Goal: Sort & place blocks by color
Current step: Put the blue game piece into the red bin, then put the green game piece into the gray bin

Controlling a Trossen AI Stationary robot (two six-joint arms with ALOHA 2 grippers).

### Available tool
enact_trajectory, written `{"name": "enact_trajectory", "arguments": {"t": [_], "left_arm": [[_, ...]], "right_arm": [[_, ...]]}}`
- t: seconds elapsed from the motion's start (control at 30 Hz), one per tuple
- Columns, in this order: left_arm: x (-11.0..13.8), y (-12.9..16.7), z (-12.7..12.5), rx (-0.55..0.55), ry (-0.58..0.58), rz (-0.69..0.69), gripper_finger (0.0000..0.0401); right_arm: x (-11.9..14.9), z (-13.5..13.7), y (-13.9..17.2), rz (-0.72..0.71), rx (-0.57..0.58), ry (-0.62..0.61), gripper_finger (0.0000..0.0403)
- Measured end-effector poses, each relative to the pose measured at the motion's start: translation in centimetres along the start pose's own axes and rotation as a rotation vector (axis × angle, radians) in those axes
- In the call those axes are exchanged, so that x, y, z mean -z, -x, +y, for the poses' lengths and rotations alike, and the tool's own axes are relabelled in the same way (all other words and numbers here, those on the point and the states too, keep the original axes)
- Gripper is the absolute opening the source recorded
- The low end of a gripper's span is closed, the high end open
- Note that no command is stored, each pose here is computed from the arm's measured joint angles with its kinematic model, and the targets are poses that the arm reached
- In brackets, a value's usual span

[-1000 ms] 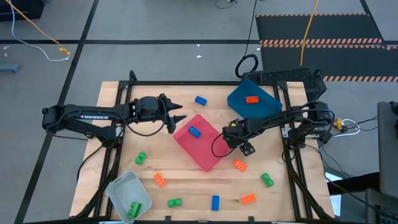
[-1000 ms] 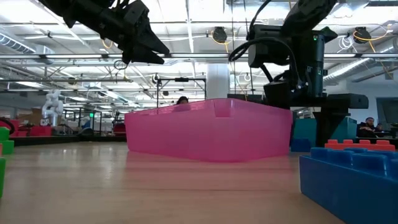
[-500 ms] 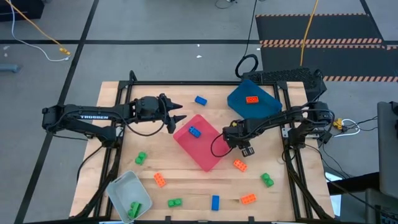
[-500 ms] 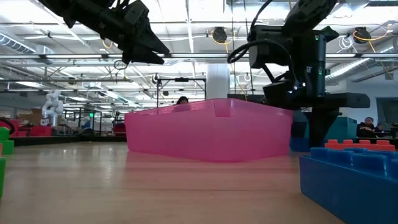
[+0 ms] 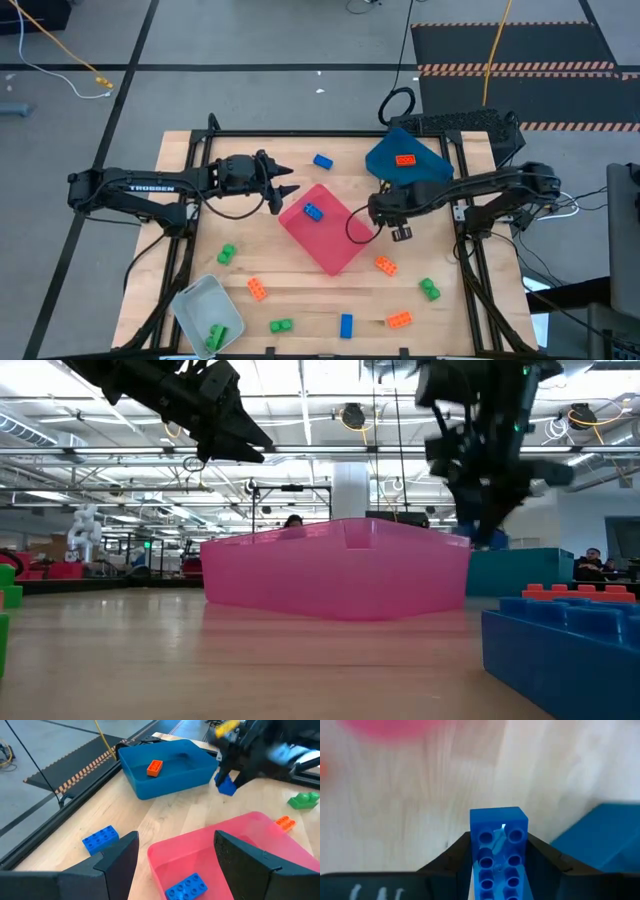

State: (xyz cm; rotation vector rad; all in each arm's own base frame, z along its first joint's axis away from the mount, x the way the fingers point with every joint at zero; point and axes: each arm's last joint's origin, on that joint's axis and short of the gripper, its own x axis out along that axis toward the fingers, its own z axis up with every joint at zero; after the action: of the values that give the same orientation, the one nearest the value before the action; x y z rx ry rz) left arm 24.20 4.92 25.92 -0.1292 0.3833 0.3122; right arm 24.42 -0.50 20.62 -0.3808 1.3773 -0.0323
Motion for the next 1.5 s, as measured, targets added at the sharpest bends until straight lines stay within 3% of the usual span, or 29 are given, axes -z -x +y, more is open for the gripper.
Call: {"name": "enact_trajectory", "arguments": {"t": [0.23,0.4,0.7,1.0,1.27,1.5], "left_arm": [[0.0,0.0,0.0,0.000,-0.114,0.000,0.0257],[-0.2,0.0,0.0,0.000,-0.220,-0.018,0.0257],[-0.3,0.0,0.0,0.000,-0.212,-0.029,0.0257],[-0.3,0.0,0.0,0.001,-0.212,-0.029,0.0257],[-0.3,0.0,0.0,0.001,-0.212,-0.029,0.0257],[-0.3,0.0,0.0,0.001,-0.212,-0.029,0.0257]], "right_arm": [[-2.3,-1.1,4.0,-0.432,-0.051,-0.081,0.0132],[-4.0,-1.3,4.0,-0.576,-0.082,-0.083,0.0132],[-6.3,-0.2,0.3,-0.541,-0.124,-0.019,0.0132],[-6.8,0.2,-0.1,-0.562,-0.156,-0.036,0.0132],[-7.2,0.1,0.1,-0.605,-0.148,-0.054,0.0199],[-7.4,-0.1,0.3,-0.636,-0.117,-0.061,0.0225]]}}
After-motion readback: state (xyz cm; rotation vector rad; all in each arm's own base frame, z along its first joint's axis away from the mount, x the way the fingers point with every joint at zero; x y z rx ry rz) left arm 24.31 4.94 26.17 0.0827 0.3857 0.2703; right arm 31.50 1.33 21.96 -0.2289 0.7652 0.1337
